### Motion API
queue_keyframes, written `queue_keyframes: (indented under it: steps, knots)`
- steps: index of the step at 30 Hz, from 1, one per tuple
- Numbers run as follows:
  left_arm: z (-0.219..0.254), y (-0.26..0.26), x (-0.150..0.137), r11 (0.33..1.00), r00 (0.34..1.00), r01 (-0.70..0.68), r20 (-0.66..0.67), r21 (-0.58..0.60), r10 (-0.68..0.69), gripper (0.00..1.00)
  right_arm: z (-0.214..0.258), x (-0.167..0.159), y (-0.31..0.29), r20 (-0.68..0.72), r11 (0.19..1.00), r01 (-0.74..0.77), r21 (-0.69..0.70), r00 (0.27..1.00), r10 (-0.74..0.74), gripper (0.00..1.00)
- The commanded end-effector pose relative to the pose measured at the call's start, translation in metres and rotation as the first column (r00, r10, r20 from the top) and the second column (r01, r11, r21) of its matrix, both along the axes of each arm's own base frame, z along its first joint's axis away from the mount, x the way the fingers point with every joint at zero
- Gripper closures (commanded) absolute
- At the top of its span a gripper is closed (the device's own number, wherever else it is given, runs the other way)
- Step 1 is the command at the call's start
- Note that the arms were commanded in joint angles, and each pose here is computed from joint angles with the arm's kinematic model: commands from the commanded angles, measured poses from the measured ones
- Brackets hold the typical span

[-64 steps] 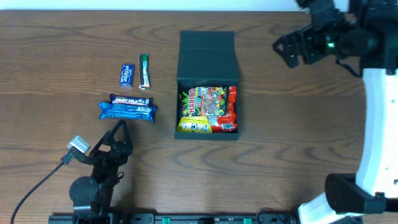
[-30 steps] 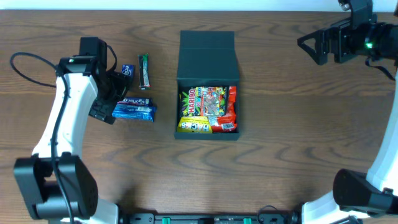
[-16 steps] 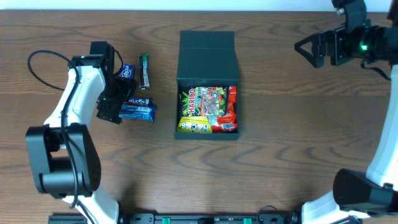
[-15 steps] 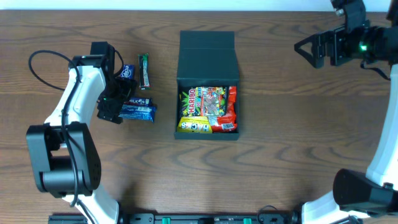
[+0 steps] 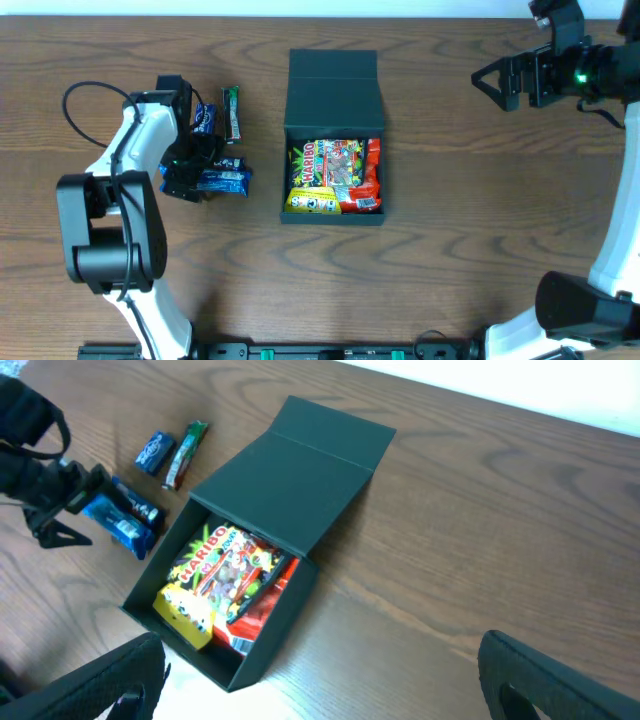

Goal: Pack container
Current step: 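Reach the left gripper to the blue Dairy Milk bar and grasp it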

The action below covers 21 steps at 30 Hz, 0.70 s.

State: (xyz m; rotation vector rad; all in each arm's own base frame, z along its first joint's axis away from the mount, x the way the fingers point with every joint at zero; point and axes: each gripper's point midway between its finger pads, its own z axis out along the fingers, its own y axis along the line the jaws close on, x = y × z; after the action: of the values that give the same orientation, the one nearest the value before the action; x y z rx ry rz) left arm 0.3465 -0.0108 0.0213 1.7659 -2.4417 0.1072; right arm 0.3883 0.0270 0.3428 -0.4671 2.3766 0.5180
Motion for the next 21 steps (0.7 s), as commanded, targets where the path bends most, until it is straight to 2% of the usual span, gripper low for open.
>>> queue_keyframes:
  steps: [1,10,15,21]
  knots:
    - [-0.008,0.002,0.000,1.000,1.000,0.003,-0.011,0.000,-0.003,0.04,0.000,0.000,-0.001,0.005,1.000,-0.008,0.011,1.000,0.008,0.01]
    - [-0.019,0.003,0.012,1.000,0.999,0.022,0.025,0.003,-0.022,0.00,0.000,0.001,-0.001,0.007,1.000,-0.008,0.011,1.000,0.008,0.01]
    - [-0.020,0.007,0.016,0.999,0.999,0.026,0.038,0.029,-0.027,0.14,0.001,0.002,-0.001,0.011,1.000,-0.008,0.010,1.000,0.008,0.01]
    - [-0.021,0.010,0.015,0.998,0.998,0.056,0.038,0.042,-0.058,0.20,0.001,0.002,-0.001,0.012,1.000,-0.008,0.010,1.000,0.008,0.01]
